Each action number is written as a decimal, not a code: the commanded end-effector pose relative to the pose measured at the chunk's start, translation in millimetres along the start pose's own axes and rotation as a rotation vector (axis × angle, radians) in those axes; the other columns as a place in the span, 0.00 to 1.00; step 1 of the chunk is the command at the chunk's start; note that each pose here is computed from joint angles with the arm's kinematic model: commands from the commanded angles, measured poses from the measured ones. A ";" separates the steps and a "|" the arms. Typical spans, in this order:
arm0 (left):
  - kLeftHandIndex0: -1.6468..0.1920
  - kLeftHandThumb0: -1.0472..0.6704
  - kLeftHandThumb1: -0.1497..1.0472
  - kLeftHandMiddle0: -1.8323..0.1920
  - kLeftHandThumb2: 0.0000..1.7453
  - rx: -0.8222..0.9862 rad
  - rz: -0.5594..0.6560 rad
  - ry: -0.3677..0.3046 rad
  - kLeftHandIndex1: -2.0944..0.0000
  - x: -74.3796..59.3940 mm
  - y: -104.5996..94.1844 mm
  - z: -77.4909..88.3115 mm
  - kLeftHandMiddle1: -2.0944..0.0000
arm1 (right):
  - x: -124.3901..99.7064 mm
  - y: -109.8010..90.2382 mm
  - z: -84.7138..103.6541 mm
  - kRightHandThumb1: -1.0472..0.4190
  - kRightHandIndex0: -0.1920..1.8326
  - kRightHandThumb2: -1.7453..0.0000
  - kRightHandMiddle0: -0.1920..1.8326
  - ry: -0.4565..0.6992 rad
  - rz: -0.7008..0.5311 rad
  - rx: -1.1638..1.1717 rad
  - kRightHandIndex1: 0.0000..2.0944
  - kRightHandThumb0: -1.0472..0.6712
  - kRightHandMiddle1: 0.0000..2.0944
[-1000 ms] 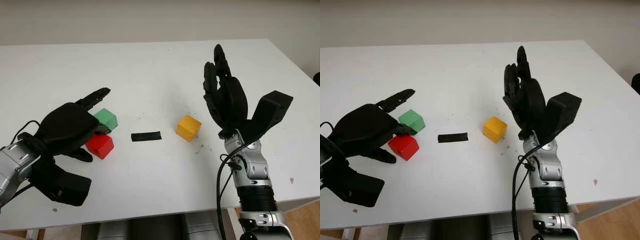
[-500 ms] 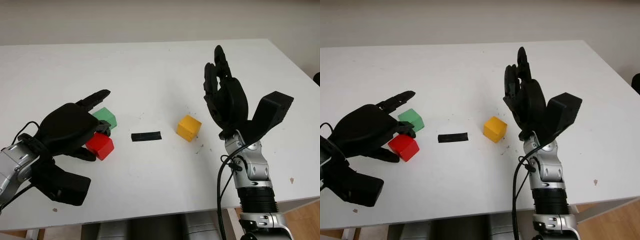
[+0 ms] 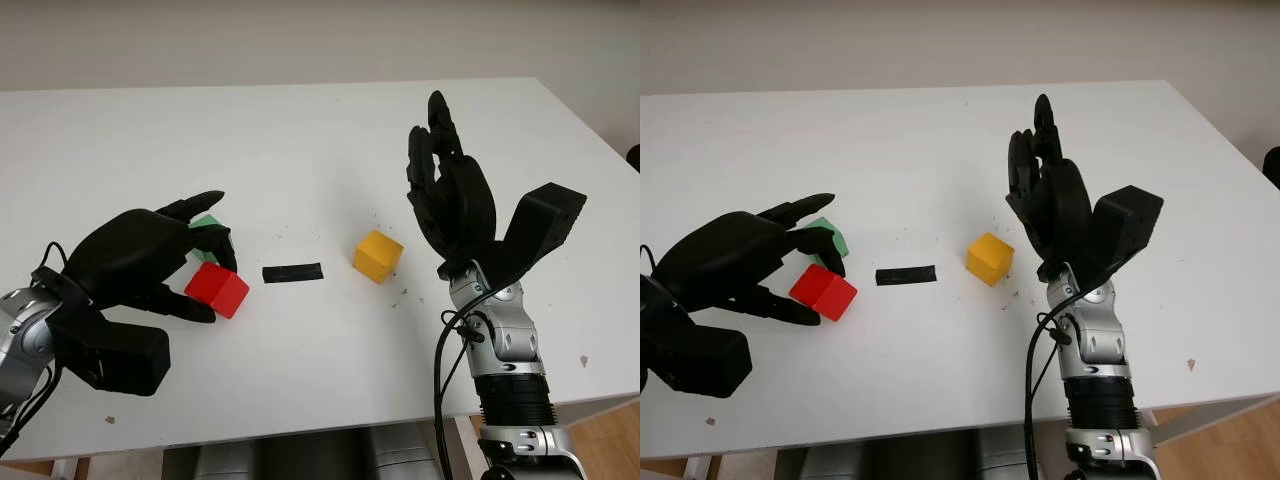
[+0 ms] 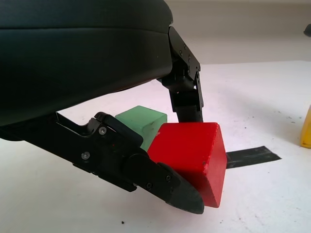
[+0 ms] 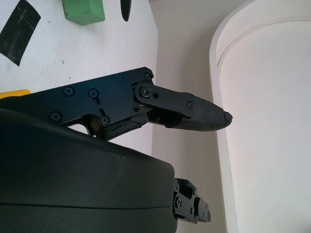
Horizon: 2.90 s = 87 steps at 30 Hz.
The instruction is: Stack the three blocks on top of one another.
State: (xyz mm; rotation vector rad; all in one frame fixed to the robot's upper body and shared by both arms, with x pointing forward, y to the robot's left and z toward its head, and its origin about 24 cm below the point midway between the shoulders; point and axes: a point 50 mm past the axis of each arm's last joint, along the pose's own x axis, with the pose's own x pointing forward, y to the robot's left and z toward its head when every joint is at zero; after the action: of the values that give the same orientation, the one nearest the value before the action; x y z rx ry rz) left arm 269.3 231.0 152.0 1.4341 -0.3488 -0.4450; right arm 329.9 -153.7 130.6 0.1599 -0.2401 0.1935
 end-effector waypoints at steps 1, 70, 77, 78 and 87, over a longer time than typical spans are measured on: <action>0.67 0.33 0.92 0.85 0.03 0.024 0.045 -0.016 0.32 2.2 13.8 0.2 0.97 | 0.9 -0.6 3.8 0.00 0.00 0.67 0.00 -0.012 0.005 -0.013 0.00 0.24 0.01; 0.67 0.36 0.89 0.84 0.03 0.286 -0.210 -0.241 0.27 125.7 23.5 55.7 0.98 | -4.3 3.5 2.4 0.00 0.00 0.66 0.00 -0.019 -0.003 -0.013 0.00 0.24 0.01; 0.71 0.34 0.87 0.86 0.03 0.301 -0.216 -0.238 0.36 126.2 19.8 56.0 0.98 | -4.5 3.3 2.8 0.00 0.00 0.67 0.00 -0.021 -0.004 -0.013 0.00 0.23 0.01; 0.72 0.34 0.87 0.87 0.03 0.300 -0.221 -0.237 0.39 126.3 19.6 56.0 0.98 | -4.5 3.3 2.9 0.00 0.00 0.67 0.00 -0.022 -0.002 -0.013 0.00 0.23 0.01; 0.75 0.27 0.89 0.95 0.03 0.284 -0.228 -0.234 0.87 127.4 17.8 56.0 0.98 | -3.9 3.1 3.4 0.00 0.00 0.67 0.00 -0.022 -0.005 -0.008 0.00 0.23 0.02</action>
State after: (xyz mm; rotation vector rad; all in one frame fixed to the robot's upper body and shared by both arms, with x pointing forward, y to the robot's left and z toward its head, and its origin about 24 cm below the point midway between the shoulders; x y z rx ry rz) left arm 353.8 123.1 168.0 1.7084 -0.4376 -0.7773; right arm 325.8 -150.6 128.0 0.1606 -0.2386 0.1862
